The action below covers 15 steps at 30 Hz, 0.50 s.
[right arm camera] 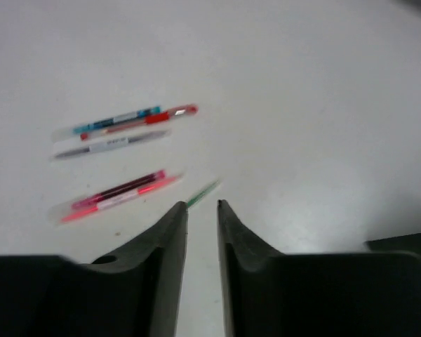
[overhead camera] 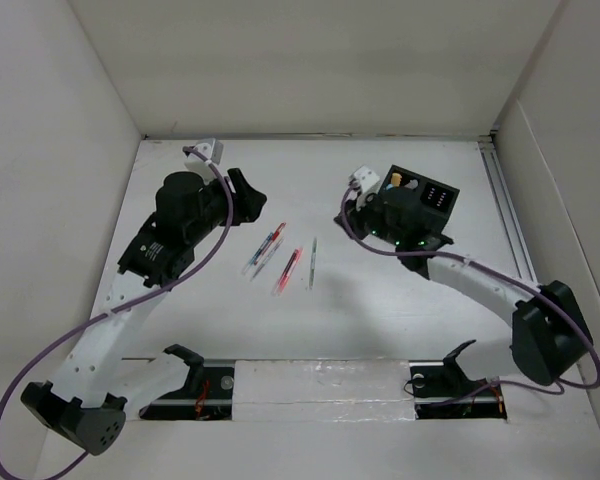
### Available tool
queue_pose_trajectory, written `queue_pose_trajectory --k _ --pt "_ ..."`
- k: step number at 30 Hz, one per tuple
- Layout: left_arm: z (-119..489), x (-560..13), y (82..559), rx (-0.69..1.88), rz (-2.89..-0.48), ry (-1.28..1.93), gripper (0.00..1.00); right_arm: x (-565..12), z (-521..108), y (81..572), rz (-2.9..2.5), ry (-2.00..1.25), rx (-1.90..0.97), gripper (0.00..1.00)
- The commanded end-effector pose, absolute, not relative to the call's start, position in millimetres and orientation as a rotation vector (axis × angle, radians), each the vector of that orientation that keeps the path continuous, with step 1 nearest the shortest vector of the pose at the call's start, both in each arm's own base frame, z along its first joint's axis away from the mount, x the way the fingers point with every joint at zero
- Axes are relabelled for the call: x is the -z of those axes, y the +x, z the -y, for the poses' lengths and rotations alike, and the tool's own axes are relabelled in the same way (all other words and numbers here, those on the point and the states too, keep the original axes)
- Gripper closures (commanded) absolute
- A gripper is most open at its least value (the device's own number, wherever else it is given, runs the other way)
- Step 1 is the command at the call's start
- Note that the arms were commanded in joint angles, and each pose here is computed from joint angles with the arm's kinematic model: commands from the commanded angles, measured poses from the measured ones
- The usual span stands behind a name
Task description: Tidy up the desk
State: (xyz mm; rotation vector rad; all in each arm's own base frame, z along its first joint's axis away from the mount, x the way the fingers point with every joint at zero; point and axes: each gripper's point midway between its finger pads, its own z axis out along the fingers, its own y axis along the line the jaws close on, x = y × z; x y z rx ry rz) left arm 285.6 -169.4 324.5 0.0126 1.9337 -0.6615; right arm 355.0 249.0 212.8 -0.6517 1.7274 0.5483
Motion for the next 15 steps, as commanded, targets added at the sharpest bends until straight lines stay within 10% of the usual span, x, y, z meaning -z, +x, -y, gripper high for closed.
queue_pose_trajectory --k 1,4,15 --pt "160.3 -345.4 281.5 0.657 -1.885 -0.050 0.51 -143.4 -250.2 340.7 -1.992 -0.639 -0.439 0.69" --pt "147.2 -344.0 282.7 0.613 -1.882 -0.146 0.53 -119.7 -277.7 344.2 -2.075 -0.655 -0.435 0.44" --pt "143.4 -328.3 264.9 0.643 -1.900 -0.130 0.53 -70.8 -327.6 370.6 -2.283 -0.542 -0.333 0.53"
